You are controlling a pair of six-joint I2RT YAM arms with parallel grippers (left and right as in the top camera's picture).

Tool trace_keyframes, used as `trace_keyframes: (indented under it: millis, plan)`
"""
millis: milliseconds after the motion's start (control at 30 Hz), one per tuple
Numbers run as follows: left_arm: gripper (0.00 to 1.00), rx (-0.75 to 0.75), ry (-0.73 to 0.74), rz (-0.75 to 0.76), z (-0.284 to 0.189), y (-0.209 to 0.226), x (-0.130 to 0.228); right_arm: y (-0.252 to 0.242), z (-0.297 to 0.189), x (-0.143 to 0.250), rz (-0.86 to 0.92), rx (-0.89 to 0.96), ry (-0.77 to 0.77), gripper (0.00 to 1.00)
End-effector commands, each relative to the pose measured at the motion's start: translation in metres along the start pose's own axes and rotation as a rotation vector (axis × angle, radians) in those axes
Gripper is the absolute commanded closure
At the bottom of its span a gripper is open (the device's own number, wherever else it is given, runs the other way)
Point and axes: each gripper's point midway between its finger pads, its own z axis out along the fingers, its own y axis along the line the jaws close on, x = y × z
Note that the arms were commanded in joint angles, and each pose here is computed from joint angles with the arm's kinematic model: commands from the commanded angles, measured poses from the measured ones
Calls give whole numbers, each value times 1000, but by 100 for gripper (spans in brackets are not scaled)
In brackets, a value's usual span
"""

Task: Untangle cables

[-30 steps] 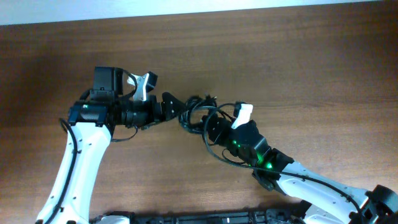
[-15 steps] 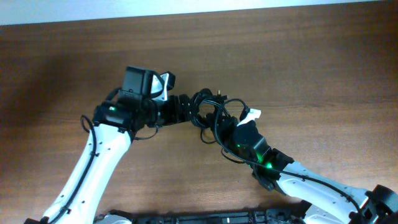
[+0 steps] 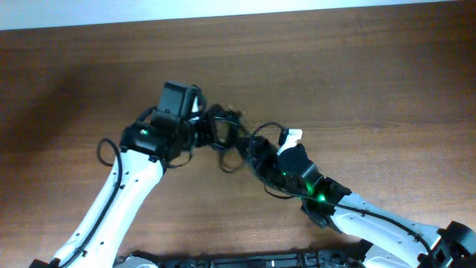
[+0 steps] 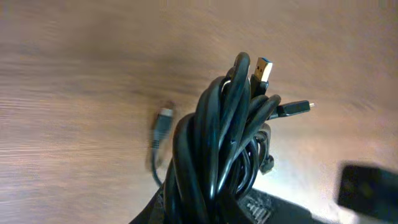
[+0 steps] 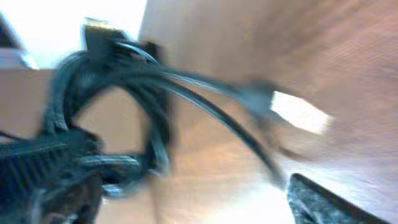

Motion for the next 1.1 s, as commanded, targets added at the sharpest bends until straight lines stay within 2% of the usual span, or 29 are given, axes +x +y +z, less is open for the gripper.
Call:
trace_keyframes:
  millis: [0,133,200,267,300,333,400,433,533,567,667,700,733,800,867,900,1067]
  plan:
    - [100,-80,-90,-72,-16,43,-30,-9,-1,1,-118,40,11,1]
    - [100,42,-16,13,-19,36,-23,24,-2,-10,-141,-90,-51,2]
    - [100,104,9,239,-20,26,-16,44,-5,-13,-724,-148,-118,1]
    - [100,149,38,365,-21,21,-7,36,-4,-11,-954,-108,-112,1]
    - [100,174,45,436,-22,18,-3,30,-3,-10,-999,-89,-99,0]
    - [100,175,40,456,-23,17,-3,27,-3,-9,-998,-76,-89,2]
    - [100,201,24,476,-29,12,-3,14,-1,-7,-996,-33,-55,28]
    - [100,254,17,490,-33,2,-2,12,-1,-4,-995,-35,-38,34]
    - [100,413,23,535,-45,-22,8,15,-2,10,-997,-90,32,36]
    - [100,450,28,534,-48,-27,10,15,-2,10,-998,-90,30,42]
    - [100,494,35,532,-51,-33,13,15,-2,10,-997,-89,31,70]
    - [100,493,35,532,-51,-33,13,15,-2,10,-997,-89,31,84]
    - [100,493,36,532,-51,-33,13,15,-2,10,-997,-90,31,93]
    - [100,492,42,528,-51,-33,15,15,-2,10,-993,-90,31,96]
    - [100,433,43,519,-47,-24,13,19,-4,16,-990,-120,56,96]
    - [100,373,35,516,-43,-15,9,29,-11,28,-994,-193,104,96]
    - [100,374,35,516,-43,-15,9,53,-29,39,-1006,-306,125,96]
